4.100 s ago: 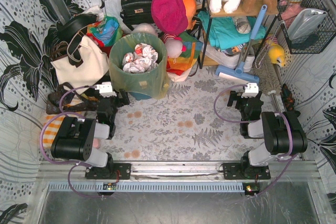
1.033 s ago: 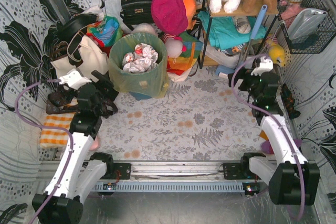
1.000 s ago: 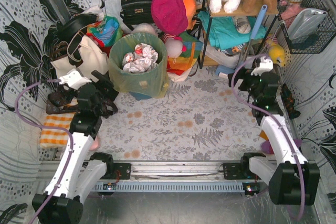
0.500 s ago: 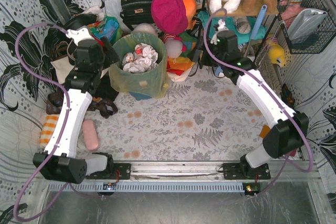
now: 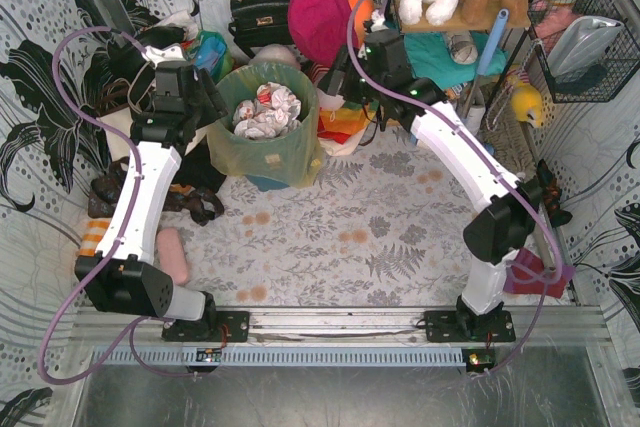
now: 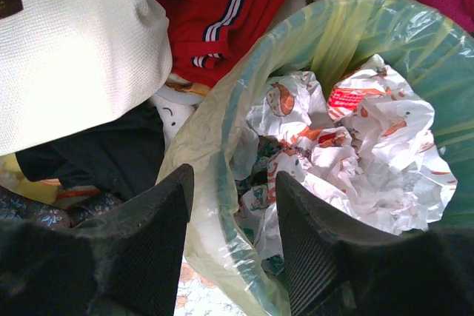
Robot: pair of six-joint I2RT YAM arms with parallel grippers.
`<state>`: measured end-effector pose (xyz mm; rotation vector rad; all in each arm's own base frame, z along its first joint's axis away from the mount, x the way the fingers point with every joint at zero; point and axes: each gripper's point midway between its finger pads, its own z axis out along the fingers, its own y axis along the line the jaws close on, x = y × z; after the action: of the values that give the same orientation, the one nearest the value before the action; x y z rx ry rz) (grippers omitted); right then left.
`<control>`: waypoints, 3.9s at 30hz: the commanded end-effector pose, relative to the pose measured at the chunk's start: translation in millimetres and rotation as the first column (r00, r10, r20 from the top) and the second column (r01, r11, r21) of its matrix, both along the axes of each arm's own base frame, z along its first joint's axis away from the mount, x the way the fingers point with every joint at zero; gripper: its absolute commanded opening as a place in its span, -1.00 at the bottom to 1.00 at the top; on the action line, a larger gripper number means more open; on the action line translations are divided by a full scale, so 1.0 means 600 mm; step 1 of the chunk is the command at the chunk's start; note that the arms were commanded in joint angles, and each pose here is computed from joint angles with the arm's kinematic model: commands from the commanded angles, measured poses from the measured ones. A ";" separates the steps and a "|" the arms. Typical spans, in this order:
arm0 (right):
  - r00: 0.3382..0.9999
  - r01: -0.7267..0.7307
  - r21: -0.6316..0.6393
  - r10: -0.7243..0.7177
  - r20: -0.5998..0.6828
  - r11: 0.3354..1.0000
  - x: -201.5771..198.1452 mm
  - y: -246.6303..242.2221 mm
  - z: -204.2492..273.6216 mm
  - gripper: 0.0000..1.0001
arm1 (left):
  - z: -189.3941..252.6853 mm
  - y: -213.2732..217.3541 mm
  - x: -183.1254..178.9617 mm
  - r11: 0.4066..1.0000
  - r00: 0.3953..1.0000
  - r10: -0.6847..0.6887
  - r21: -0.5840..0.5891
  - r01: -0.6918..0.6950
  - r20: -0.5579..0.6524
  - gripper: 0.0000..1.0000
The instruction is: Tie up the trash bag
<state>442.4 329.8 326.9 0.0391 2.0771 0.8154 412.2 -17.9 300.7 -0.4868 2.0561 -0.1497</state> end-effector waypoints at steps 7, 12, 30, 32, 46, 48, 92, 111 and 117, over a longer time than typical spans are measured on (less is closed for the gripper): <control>0.996 0.022 -0.087 -0.029 -0.081 0.996 0.000 0.050 -0.035 0.03 | 0.001 0.016 0.018 1.000 1.000 0.003 -0.011 -0.003 0.014 0.04; 0.996 0.035 -0.108 -0.044 -0.079 0.994 0.004 0.053 -0.043 -0.01 | -0.010 0.018 0.023 1.000 1.000 -0.004 -0.016 0.004 0.004 -0.04; 0.992 0.019 -0.148 -0.036 -0.118 0.989 0.014 0.067 -0.086 -0.33 | -0.048 0.009 0.038 0.999 0.998 -0.049 -0.025 0.048 -0.039 -0.62; 0.993 0.018 -0.146 -0.035 -0.117 0.989 0.013 0.069 -0.084 -0.47 | -0.045 0.008 0.038 0.998 0.998 -0.051 -0.025 0.050 -0.036 -0.73; 0.994 -0.002 -0.151 -0.015 -0.112 0.989 -0.054 0.029 -0.015 -1.00 | 0.019 -0.077 -0.039 0.966 0.964 -0.260 -0.022 0.259 -0.054 -1.00; 0.991 -0.016 -0.172 -0.007 -0.132 0.985 -0.081 0.012 -0.013 -1.00 | 0.022 -0.108 -0.064 0.953 0.950 -0.304 -0.013 0.304 -0.077 -1.00; 0.940 -0.071 -0.250 -0.019 -0.340 0.966 -0.368 -0.187 -0.082 -1.00 | -0.057 -0.330 -0.500 0.784 0.754 -0.603 -0.368 0.500 -0.261 -0.70; 0.970 0.027 -0.303 -0.098 -0.221 0.953 -0.284 -0.167 -0.069 -0.37 | -0.004 -0.295 -0.495 0.771 0.811 -0.575 -0.402 0.493 -0.110 0.14; 0.976 0.030 -0.299 -0.093 -0.198 0.954 -0.288 -0.175 -0.042 -0.10 | 0.027 -0.257 -0.474 0.818 0.873 -0.486 -0.369 0.440 -0.035 0.27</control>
<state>263.0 228.5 275.3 0.0029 2.4445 0.4574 115.9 -188.0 295.2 -0.1407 2.3619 -0.8435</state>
